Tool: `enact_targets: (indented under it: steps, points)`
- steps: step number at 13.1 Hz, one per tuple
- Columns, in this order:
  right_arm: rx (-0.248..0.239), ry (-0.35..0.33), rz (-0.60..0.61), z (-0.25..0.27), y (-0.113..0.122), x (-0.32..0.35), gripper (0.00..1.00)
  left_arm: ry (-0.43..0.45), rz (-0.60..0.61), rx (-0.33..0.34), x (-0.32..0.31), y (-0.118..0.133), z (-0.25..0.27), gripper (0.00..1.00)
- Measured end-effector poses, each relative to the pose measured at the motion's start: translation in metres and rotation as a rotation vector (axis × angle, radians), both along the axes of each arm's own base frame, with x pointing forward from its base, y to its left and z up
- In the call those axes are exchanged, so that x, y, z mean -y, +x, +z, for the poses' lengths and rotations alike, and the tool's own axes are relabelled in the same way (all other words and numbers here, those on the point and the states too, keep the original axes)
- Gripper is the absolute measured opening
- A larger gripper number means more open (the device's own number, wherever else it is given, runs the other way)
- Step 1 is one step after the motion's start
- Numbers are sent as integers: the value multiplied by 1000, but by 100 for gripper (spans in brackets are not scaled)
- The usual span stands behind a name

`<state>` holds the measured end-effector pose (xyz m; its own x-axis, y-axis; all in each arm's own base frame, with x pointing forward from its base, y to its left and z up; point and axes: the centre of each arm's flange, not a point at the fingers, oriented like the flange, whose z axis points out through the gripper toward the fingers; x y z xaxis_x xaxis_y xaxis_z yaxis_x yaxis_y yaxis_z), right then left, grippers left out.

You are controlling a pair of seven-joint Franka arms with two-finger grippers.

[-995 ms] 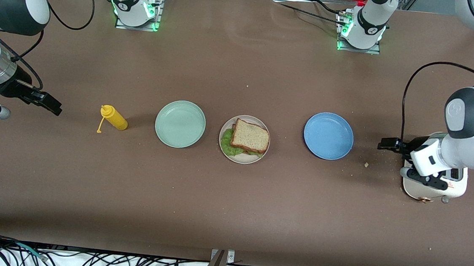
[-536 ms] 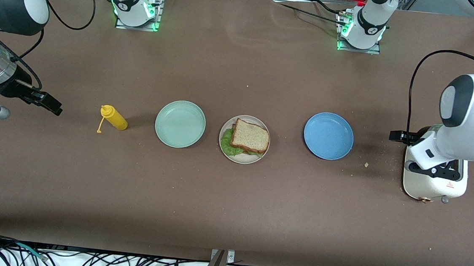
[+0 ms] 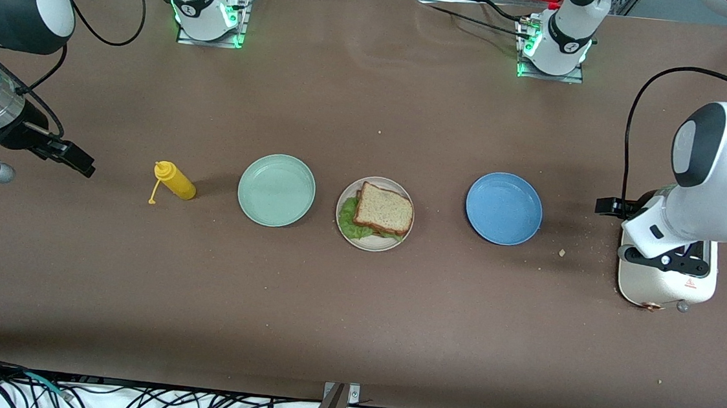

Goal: Make sandwich in beige plate with both arms

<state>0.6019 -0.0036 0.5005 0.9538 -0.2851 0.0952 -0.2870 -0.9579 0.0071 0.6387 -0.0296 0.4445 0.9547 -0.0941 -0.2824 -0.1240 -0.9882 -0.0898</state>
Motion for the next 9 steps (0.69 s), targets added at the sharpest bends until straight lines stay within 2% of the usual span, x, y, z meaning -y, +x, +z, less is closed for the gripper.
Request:
enact_targets:
  steps: [5,9]
  points:
    - [0,0,0,0,0,0,100,-49,-16,42,2,-5,34,100]
    - [0,0,0,0,0,0,100,-63,-15,72,-6,-32,75,100]
